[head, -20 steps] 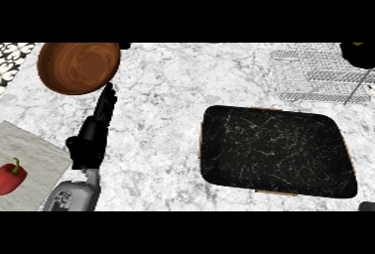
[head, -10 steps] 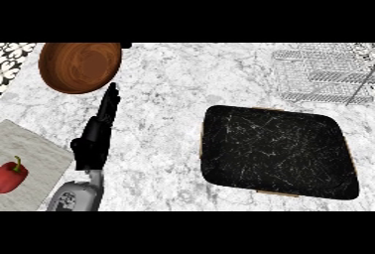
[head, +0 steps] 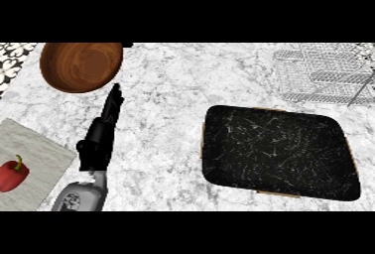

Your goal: Pick the lemon from the tray and place it in the tiered basket

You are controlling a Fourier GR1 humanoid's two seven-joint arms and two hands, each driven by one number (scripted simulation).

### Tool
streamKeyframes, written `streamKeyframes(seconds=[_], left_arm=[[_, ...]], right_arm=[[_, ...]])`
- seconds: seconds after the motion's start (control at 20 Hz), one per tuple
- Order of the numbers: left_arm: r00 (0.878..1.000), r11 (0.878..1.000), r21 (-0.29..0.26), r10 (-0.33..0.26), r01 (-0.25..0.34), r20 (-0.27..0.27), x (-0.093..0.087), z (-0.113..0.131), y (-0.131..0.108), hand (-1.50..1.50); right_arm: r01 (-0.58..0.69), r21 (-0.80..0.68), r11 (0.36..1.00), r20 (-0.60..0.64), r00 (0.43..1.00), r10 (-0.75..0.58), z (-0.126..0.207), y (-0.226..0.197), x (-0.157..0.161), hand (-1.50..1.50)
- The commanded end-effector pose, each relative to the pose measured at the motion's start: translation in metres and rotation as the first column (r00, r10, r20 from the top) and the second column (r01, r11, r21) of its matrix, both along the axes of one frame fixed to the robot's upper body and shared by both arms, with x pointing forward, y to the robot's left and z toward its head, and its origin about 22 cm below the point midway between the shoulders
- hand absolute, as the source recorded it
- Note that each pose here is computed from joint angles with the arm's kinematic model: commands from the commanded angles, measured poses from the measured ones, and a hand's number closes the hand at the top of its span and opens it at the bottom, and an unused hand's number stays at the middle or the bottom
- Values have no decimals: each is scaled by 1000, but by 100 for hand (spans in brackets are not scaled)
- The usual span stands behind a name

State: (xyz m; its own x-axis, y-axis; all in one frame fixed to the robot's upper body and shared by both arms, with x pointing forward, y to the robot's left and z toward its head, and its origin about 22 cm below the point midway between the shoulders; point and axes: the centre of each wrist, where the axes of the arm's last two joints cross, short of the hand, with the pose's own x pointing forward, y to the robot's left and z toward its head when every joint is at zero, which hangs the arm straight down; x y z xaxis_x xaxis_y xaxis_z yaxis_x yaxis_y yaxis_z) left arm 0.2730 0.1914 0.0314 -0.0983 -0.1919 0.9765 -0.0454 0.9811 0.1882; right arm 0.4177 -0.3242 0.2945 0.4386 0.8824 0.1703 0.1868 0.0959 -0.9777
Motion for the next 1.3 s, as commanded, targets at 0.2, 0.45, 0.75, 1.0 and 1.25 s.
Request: streamKeyframes(seconds=[0.2,0.45,0.75,1.0,1.25], left_arm=[[1000,1000,4,4,-4,14,13,14,8,0],[1000,1000,-13,-8,8,4,12,2,5,0],[1000,1000,-16,4,-4,-12,2,-5,11,0],[1000,1000,-1,29,-29,-3,-5,-1,22,0],[998,998,-19,54,-55,-19,-4,-2,27,0]], right_arm=[[75,304,950,21,996,-86,-35,-47,4,-150],[12,421,907,109,992,-64,-47,-46,11,-150],[29,557,830,315,917,-244,-21,-88,-12,-150],[105,646,756,320,862,-393,-13,-139,-47,-150],[76,721,689,357,811,-463,-21,-204,-109,-150]])
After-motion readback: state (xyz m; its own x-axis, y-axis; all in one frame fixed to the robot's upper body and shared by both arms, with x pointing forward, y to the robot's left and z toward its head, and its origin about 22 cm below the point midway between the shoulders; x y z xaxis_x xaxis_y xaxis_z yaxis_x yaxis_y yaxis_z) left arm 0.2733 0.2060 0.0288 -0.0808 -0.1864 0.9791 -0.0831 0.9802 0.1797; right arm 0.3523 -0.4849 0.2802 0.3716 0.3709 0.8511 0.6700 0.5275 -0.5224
